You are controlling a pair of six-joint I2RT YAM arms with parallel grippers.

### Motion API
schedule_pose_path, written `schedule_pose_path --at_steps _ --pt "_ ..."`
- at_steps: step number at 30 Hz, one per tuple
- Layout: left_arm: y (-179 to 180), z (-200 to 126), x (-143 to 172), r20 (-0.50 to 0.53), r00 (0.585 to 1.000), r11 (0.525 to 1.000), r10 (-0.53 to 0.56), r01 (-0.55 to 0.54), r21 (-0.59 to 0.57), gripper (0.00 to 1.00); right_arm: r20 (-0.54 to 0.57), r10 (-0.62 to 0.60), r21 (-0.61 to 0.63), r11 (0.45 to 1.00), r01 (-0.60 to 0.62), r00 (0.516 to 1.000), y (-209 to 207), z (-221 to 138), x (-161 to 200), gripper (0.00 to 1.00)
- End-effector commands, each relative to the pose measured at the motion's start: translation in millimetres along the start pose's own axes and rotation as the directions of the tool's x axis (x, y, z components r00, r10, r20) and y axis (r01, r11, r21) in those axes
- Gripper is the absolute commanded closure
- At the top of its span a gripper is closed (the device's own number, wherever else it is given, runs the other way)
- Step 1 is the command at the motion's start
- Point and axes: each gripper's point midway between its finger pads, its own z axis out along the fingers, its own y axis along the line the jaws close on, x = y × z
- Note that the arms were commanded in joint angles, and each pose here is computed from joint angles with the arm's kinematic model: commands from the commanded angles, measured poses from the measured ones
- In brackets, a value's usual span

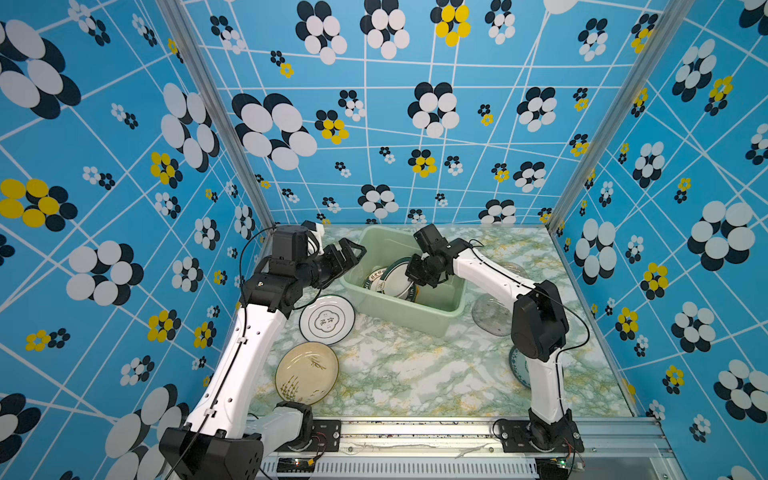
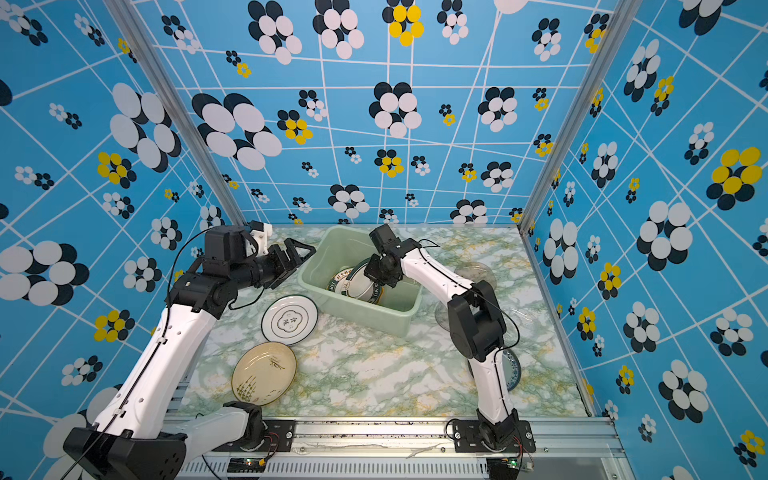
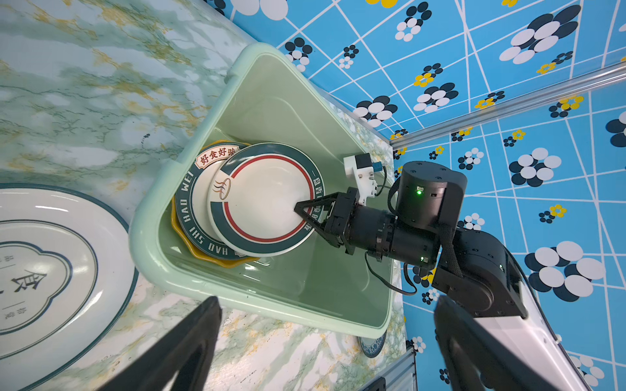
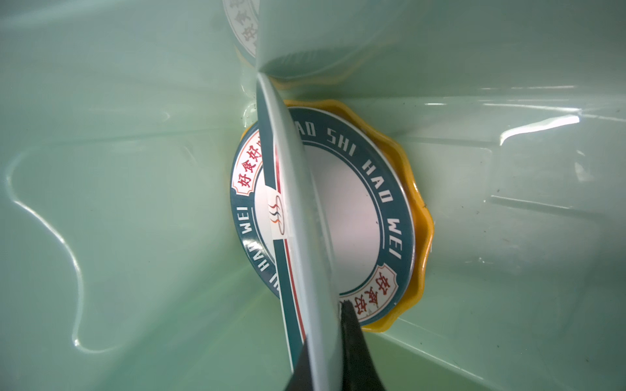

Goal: Place the plates into the plastic bin on the countertop
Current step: Place the plate in the plastic bin.

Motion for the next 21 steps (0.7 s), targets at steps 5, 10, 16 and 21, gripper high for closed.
schedule_pose_path --at_steps 5,10,16,21 --pt "6.1 4.5 -1.6 -0.011 1.0 1.0 -0.007 0.007 -0.016 0.01 -0.013 0.01 0.011 1.0 -0.01 1.0 -12.8 19.7 -1.5 0.84" --pt "7.4 6.5 -2.3 -0.011 1.0 1.0 -0.012 0.012 -0.02 0.01 -0.037 0.017 0.019 1.0 -0.016 0.999 -19.6 27.9 2.9 0.8" --pt "10.7 7.5 1.0 -0.02 1.0 0.999 -0.019 0.018 -0.027 0.01 -0.044 0.019 0.024 1.0 -0.018 0.999 -23.8 35.2 5.3 0.74" --pt "11.5 7.7 1.0 -0.017 1.0 0.999 -0.02 0.02 -0.026 0.01 -0.056 0.018 0.018 1.0 -0.017 0.998 -23.9 41.9 6.6 0.65"
